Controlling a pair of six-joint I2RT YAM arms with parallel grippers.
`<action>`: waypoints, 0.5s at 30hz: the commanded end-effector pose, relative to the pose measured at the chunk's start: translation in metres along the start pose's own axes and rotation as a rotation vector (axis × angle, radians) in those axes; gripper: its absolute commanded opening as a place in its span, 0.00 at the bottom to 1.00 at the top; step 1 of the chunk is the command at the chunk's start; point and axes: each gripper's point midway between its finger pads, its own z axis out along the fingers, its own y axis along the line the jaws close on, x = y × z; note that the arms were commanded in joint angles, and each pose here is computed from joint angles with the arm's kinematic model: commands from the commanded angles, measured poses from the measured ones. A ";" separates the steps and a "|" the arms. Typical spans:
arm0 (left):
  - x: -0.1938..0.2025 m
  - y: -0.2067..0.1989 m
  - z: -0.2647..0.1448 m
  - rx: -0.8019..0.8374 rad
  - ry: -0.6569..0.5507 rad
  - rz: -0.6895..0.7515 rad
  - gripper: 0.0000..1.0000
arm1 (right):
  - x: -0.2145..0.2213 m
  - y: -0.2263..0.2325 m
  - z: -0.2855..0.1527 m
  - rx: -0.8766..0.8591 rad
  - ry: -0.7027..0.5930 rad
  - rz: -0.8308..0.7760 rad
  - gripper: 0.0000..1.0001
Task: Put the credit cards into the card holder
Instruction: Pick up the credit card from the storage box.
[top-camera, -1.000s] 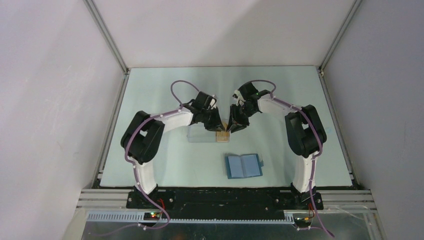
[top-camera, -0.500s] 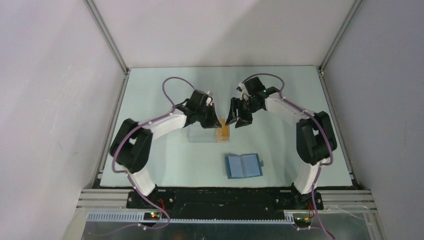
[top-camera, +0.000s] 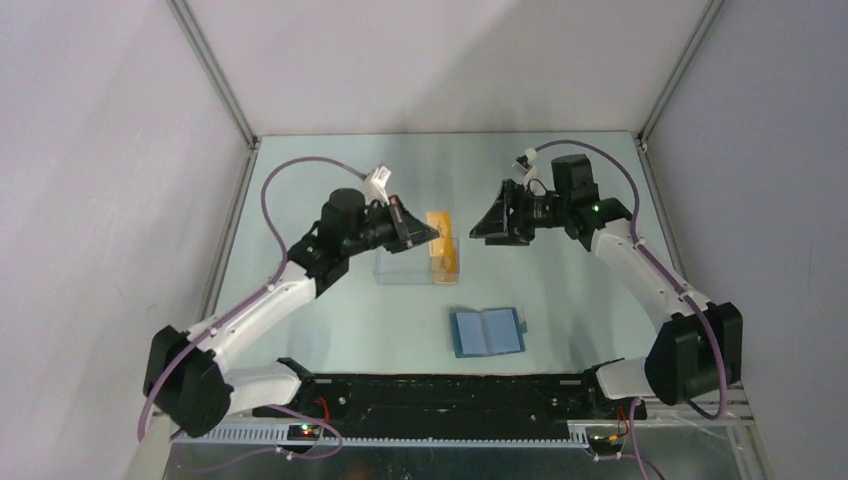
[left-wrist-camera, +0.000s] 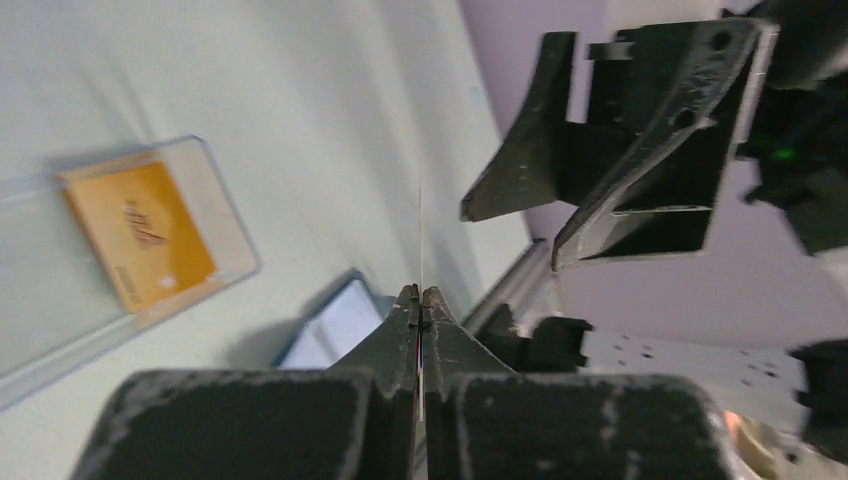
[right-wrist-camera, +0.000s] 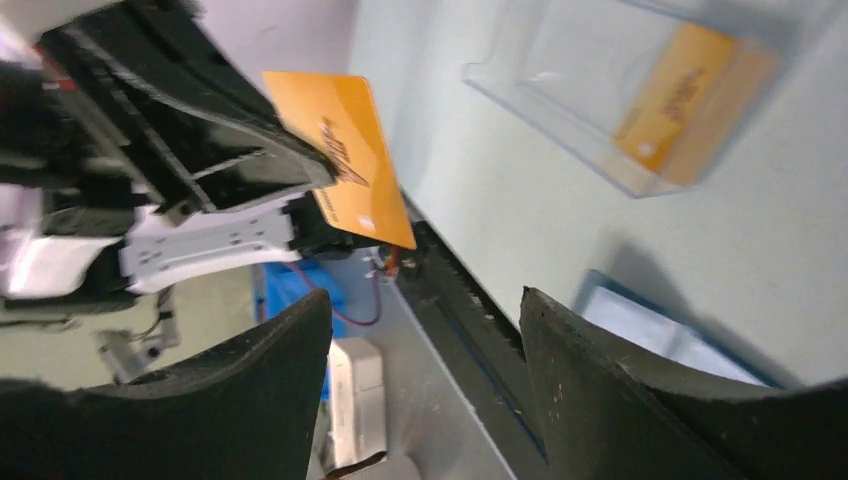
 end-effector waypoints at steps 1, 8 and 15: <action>-0.003 -0.068 -0.028 0.340 -0.061 -0.078 0.00 | 0.018 0.051 -0.019 -0.252 0.031 -0.060 0.71; 0.011 -0.102 -0.051 0.516 -0.041 -0.109 0.00 | 0.033 0.076 -0.027 -0.398 0.061 -0.089 0.62; 0.010 -0.107 -0.057 0.554 -0.053 -0.136 0.00 | 0.037 0.090 -0.021 -0.444 0.084 -0.111 0.49</action>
